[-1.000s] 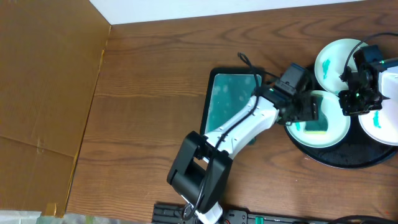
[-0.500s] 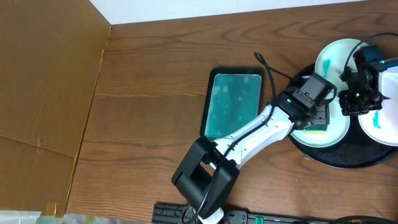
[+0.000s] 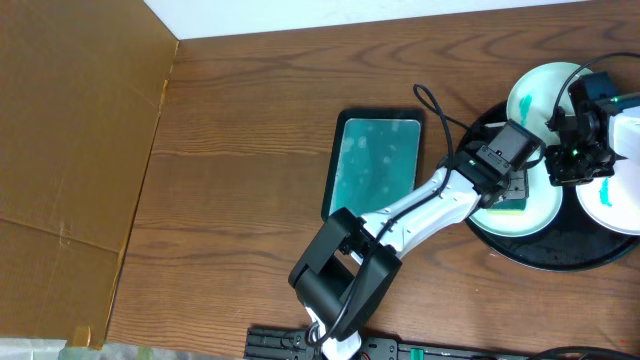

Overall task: Clean dirty plates on tray and stack at the side
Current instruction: 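Scrub the plate surface with the sponge using the left gripper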

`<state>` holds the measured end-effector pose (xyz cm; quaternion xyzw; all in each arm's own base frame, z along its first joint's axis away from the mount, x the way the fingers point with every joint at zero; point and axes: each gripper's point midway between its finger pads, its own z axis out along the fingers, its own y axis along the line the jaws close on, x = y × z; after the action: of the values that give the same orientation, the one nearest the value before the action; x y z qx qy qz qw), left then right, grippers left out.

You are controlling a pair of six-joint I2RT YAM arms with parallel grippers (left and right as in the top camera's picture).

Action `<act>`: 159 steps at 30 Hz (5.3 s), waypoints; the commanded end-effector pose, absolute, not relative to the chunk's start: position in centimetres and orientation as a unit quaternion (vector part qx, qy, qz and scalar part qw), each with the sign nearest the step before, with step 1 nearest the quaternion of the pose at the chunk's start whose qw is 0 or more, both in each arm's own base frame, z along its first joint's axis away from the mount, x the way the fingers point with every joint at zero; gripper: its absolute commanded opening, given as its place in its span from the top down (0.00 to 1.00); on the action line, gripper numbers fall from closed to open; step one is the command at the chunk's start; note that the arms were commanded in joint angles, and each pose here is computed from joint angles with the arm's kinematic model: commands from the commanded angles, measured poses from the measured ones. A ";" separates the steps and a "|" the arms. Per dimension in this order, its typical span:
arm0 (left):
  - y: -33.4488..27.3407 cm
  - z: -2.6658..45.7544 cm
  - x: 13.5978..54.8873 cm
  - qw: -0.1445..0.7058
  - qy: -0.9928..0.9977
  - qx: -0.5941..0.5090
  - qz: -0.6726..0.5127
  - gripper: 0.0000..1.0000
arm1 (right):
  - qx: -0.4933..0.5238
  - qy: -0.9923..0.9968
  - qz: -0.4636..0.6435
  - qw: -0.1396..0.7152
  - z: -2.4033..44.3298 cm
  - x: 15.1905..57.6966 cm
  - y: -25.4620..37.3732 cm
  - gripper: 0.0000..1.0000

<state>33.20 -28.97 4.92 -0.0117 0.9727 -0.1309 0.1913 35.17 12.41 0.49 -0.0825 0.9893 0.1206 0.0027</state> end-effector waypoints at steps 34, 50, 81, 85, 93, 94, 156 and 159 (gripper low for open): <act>-22.0 2.2 35.6 0.265 0.961 -0.007 0.084 0.87 | -0.076 0.990 0.119 -0.002 0.3 35.1 12.4 0.98; -25.7 12.0 36.9 0.301 0.947 -0.020 -0.107 0.86 | -0.076 0.990 0.119 -0.002 0.3 35.1 12.4 0.97; -26.8 5.8 35.0 0.158 0.971 0.010 -0.178 0.51 | -0.076 0.990 0.120 0.000 0.4 35.2 12.4 0.95; -26.9 5.8 34.8 0.154 0.972 0.010 -0.180 0.50 | -0.076 0.990 0.120 0.000 0.4 35.2 12.4 0.94; -27.7 4.7 32.7 0.126 0.977 0.030 -0.166 0.50 | -0.076 0.990 0.119 0.000 0.3 35.2 12.4 0.93; -28.0 4.6 32.5 0.124 0.978 0.034 -0.165 0.50 | -0.076 0.990 0.119 0.000 0.3 35.2 12.4 0.92; -20.9 1.3 35.5 0.212 0.975 0.009 0.058 0.93 | -0.079 0.990 0.118 -0.002 0.3 35.0 12.3 0.91; -19.7 1.5 36.2 0.214 0.975 -0.007 0.066 0.93 | -0.079 0.991 0.109 0.000 0.3 35.1 12.0 0.91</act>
<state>34.64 -24.22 2.35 0.0237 0.9801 -0.0163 0.1963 35.04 12.34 0.48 -0.0806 0.9896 0.1190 -0.0003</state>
